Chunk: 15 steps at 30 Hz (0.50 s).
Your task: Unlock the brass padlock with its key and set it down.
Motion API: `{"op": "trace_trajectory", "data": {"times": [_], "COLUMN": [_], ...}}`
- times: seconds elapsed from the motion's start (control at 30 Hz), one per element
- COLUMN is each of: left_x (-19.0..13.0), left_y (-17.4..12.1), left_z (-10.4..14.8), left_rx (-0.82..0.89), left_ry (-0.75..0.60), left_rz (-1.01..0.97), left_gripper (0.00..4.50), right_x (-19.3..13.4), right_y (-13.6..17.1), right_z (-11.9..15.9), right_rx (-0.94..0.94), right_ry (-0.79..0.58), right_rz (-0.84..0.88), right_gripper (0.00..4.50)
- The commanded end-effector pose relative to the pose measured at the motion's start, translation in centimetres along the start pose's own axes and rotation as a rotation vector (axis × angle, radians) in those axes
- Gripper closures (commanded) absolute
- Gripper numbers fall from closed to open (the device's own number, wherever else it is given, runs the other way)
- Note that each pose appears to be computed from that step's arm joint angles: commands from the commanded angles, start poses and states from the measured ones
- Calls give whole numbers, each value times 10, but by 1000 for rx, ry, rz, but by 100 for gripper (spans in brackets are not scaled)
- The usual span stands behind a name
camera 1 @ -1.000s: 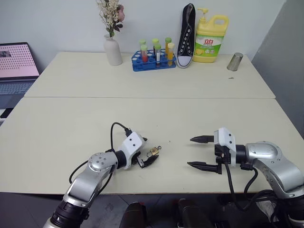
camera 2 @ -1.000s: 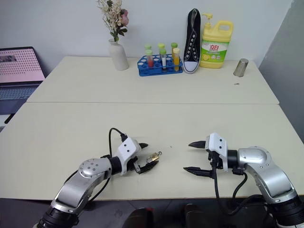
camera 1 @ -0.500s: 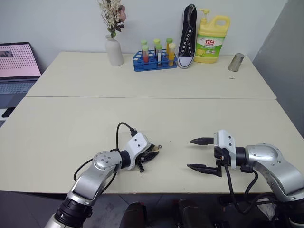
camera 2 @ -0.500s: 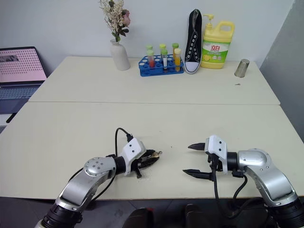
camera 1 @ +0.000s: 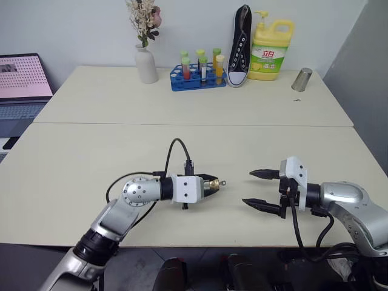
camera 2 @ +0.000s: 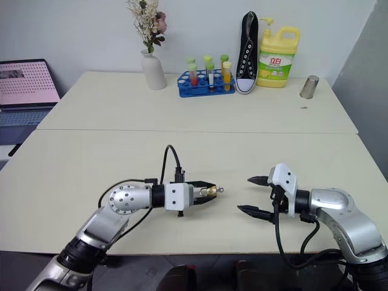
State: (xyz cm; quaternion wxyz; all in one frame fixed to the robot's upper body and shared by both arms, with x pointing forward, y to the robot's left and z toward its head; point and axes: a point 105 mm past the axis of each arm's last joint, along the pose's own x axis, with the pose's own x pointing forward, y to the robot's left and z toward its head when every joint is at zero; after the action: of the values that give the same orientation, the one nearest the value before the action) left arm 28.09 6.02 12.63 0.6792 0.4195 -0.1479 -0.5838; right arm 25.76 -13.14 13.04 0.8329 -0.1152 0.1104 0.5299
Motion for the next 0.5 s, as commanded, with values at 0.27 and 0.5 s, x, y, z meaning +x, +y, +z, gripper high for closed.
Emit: {"op": "trace_trajectory", "data": {"times": [0.27, 0.5], "left_x": [0, 0], "left_y": [21, 25], "left_z": [17, 19], "left_rx": [595, 637], "left_ry": [-157, -172], "left_rz": [38, 84], "left_gripper": [354, 354], "right_x": [8, 22], "right_y": [12, 11], "right_z": [37, 42], "right_rx": [123, 170], "right_ry": [-156, -171], "right_rz": [30, 76], "right_gripper": [0, 0]}}
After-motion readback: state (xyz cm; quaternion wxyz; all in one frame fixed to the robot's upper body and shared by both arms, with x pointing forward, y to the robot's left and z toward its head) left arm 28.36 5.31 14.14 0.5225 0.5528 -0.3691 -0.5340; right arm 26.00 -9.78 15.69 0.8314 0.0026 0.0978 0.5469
